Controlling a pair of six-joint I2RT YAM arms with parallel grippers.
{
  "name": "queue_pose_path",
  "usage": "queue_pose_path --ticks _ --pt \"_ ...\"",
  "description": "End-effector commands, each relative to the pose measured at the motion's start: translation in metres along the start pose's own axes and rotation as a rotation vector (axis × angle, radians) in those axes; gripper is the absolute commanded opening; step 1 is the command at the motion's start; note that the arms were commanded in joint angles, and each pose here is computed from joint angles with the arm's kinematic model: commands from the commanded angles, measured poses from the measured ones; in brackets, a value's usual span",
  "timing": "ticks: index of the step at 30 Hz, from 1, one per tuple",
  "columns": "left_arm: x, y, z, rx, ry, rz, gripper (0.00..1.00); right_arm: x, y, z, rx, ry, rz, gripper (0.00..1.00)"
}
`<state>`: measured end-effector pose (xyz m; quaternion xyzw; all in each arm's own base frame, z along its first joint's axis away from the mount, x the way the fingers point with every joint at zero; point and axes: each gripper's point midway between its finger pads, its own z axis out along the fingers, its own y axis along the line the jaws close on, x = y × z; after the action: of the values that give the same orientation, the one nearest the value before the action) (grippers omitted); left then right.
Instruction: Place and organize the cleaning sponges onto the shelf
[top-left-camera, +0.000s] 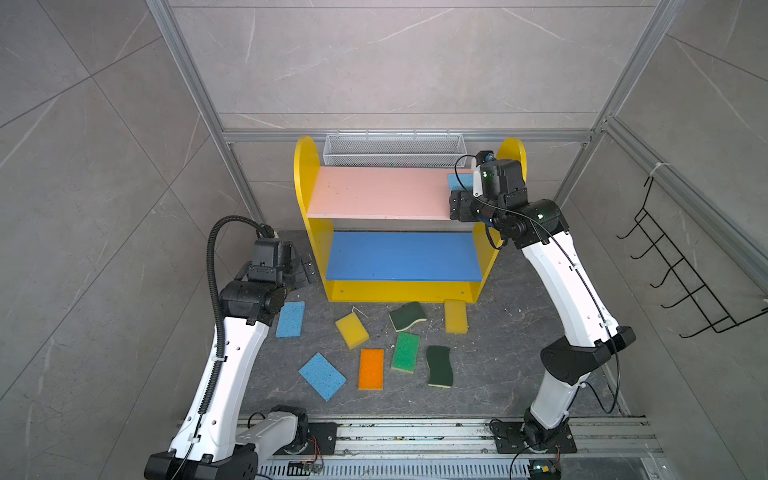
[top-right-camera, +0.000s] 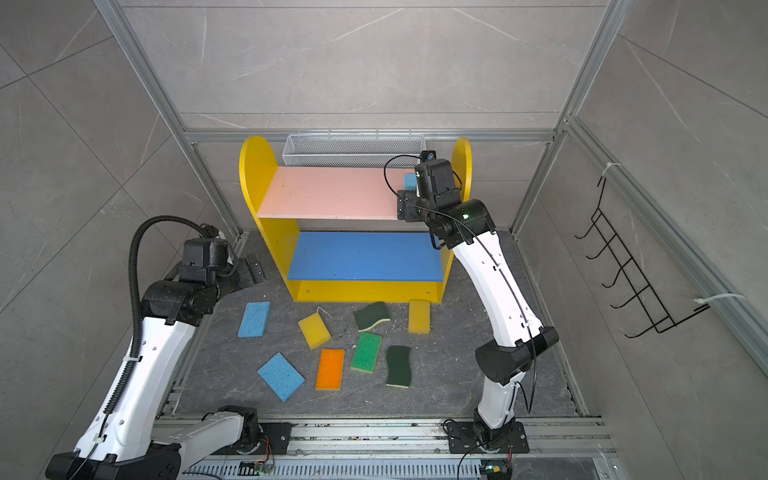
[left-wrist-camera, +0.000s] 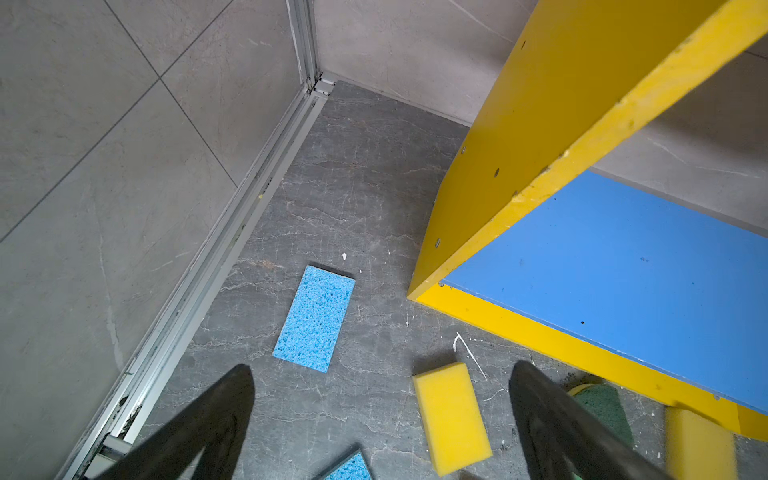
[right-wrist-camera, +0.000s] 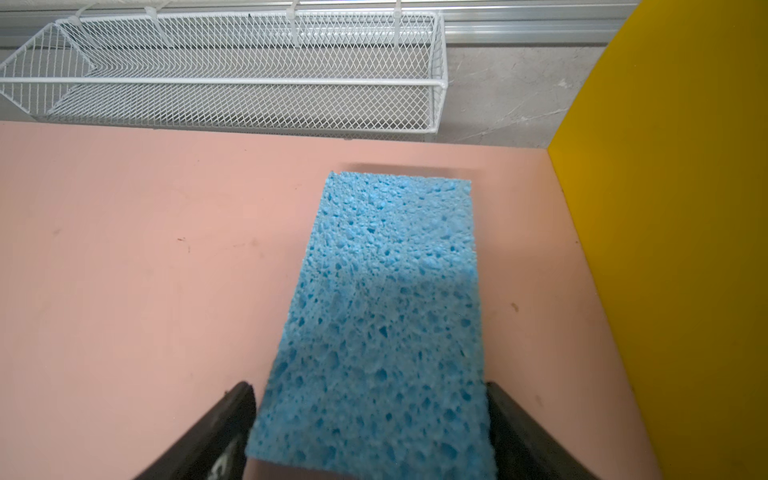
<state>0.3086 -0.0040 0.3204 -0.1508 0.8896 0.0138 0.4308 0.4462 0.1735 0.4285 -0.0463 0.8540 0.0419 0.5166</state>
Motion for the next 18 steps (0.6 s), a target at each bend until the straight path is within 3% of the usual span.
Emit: queue_pose_path --ticks 1,10,18 --pt "-0.002 0.006 -0.009 -0.017 -0.026 -0.005 0.98 0.016 -0.007 -0.007 0.028 0.058 0.001 0.86" --pt "0.006 0.009 -0.010 -0.024 0.003 0.038 0.98 0.013 -0.026 -0.032 0.093 0.044 -0.001 0.88" --pt "0.026 0.018 -0.008 -0.054 0.051 0.050 0.98 0.016 -0.020 -0.052 0.018 0.042 -0.002 0.91"
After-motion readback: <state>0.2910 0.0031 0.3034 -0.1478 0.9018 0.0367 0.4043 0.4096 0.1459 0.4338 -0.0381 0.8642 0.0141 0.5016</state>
